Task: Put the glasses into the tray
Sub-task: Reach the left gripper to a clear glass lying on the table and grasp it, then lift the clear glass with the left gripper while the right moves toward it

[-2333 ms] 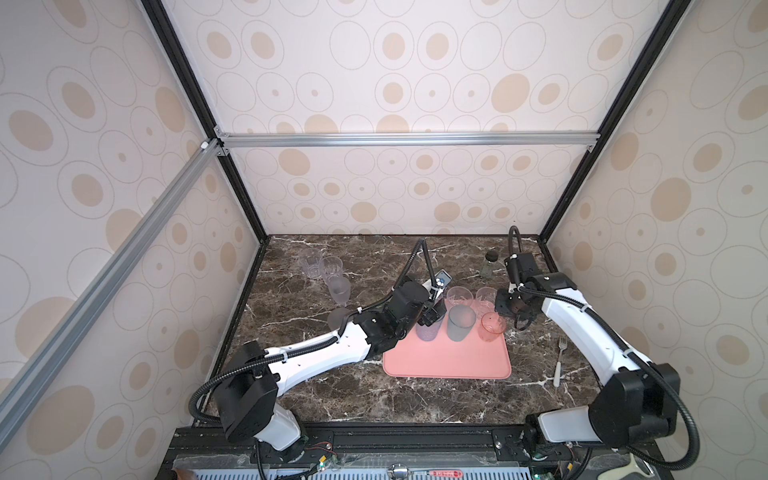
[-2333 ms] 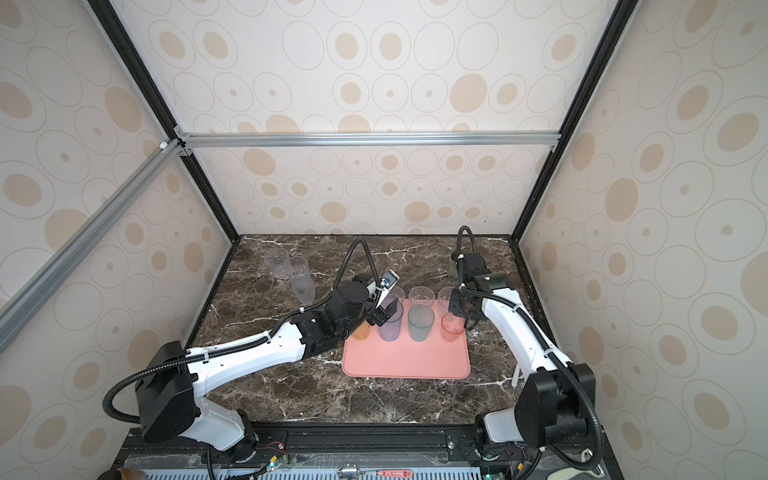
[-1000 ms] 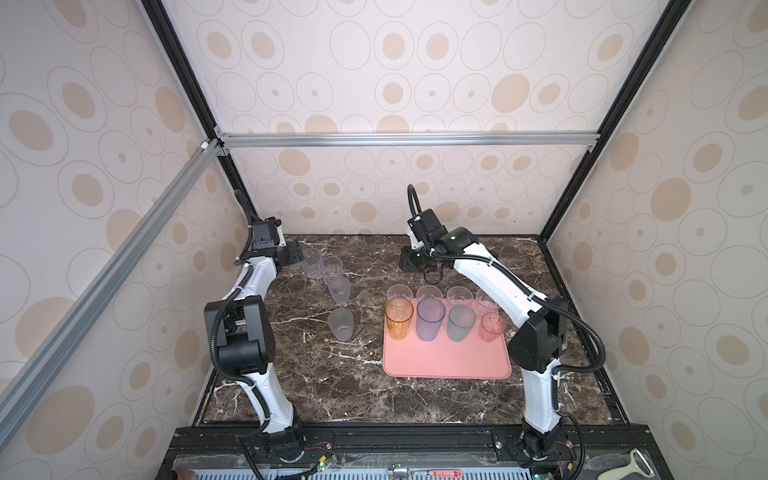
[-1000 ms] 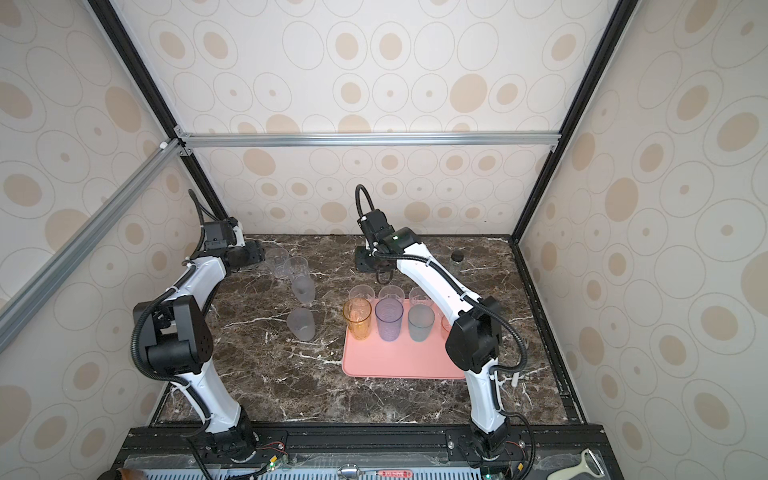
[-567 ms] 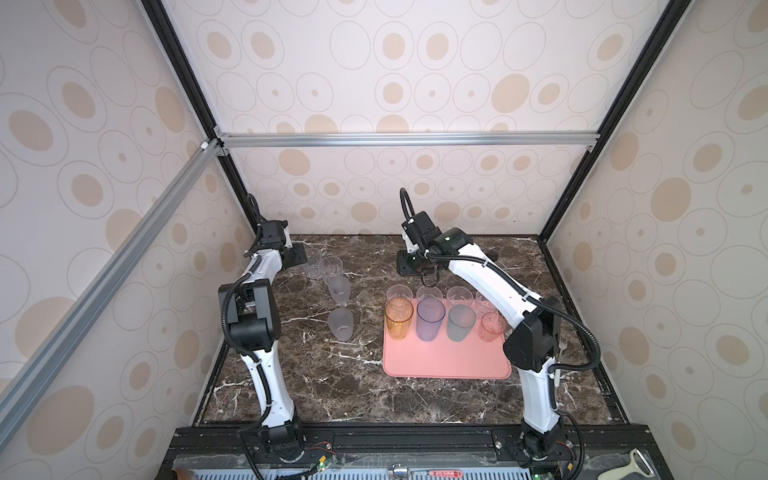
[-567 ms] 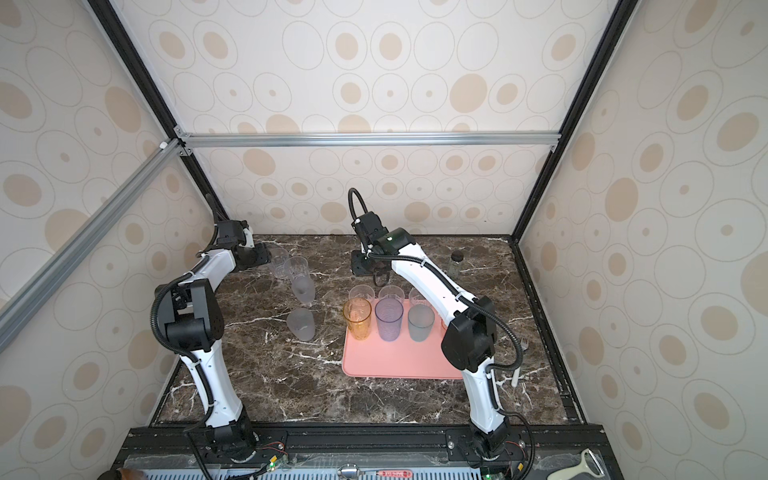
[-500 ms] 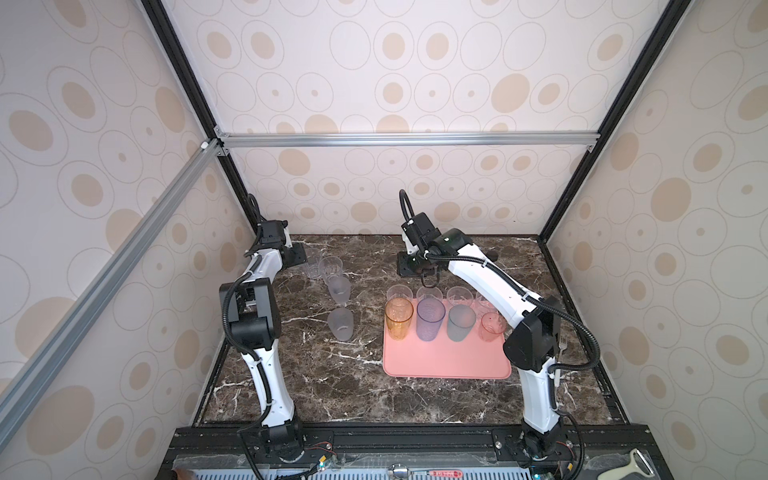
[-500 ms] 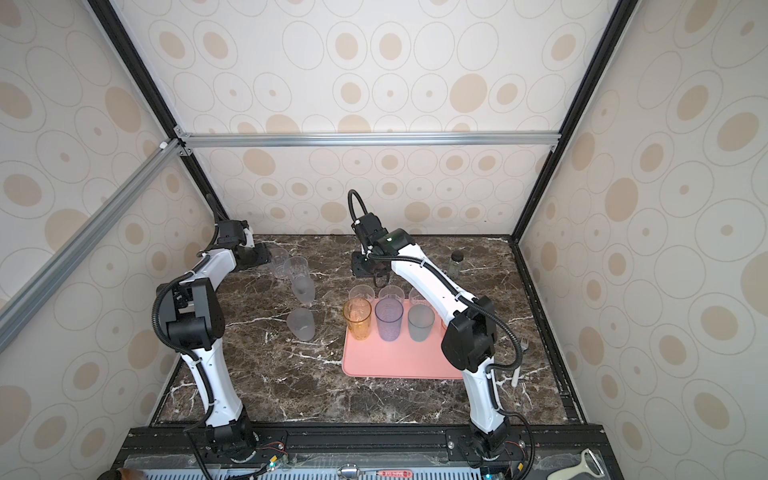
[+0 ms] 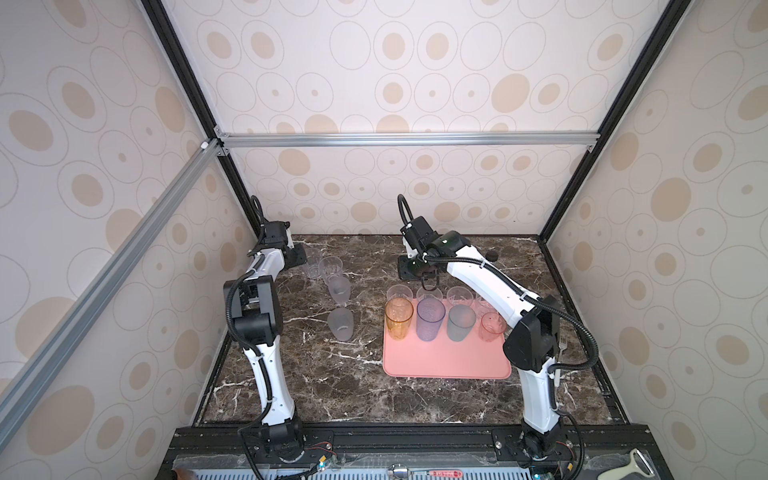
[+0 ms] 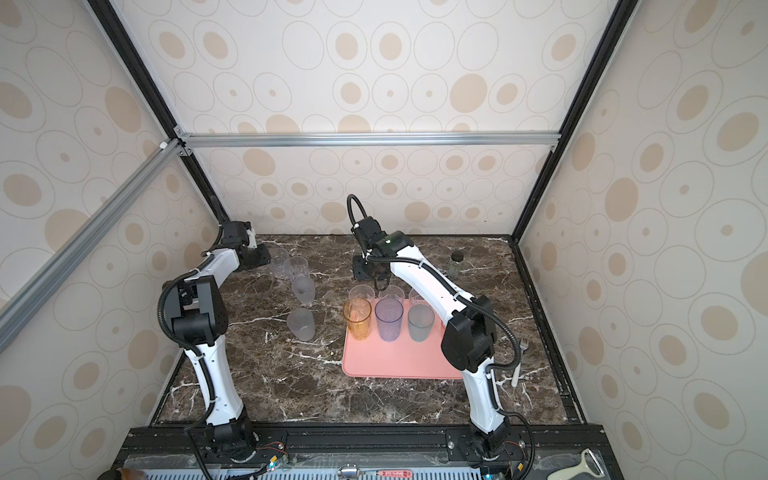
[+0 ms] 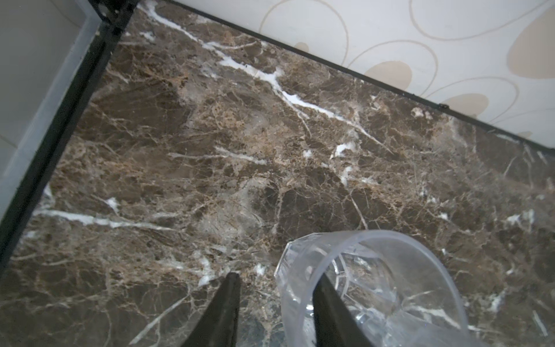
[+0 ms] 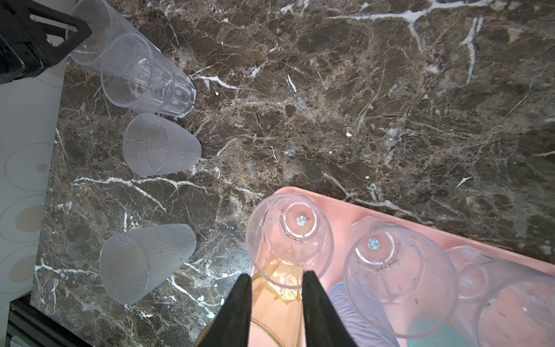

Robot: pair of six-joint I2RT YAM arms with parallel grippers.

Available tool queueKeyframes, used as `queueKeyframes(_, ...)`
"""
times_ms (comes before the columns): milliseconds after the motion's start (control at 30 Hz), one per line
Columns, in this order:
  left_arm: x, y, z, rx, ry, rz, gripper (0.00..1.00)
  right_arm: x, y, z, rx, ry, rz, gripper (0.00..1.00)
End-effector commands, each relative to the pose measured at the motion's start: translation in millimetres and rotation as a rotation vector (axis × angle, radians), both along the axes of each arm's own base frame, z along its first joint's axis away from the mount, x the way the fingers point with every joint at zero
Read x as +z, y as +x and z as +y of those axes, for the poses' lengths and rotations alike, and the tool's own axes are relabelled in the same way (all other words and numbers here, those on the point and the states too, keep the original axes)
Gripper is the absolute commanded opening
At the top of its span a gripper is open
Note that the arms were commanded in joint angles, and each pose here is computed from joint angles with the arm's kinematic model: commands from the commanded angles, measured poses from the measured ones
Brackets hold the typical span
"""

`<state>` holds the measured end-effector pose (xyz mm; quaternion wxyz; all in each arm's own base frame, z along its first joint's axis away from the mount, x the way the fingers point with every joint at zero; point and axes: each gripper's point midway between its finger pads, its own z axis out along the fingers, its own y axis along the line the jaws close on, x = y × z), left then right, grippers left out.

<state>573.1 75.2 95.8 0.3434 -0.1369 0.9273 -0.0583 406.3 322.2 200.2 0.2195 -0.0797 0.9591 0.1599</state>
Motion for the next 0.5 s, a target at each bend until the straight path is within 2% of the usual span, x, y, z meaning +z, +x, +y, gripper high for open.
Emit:
queueKeyframes(0,8.1,10.3,-2.3,-0.001,0.006,-0.025,0.31,11.0,-8.9,-3.3,0.011,-0.011,-0.012,0.32)
queueKeyframes(167,6.6,7.3,-4.8,-0.001,-0.006,-0.020,0.24,11.0,-7.7,-5.7,0.006,-0.022,-0.019,0.32)
queueKeyframes(467,36.8,-3.4,-0.3,0.017,0.028,-0.068,0.08,14.1,-7.9,-6.1,0.009,-0.039,-0.033,0.31)
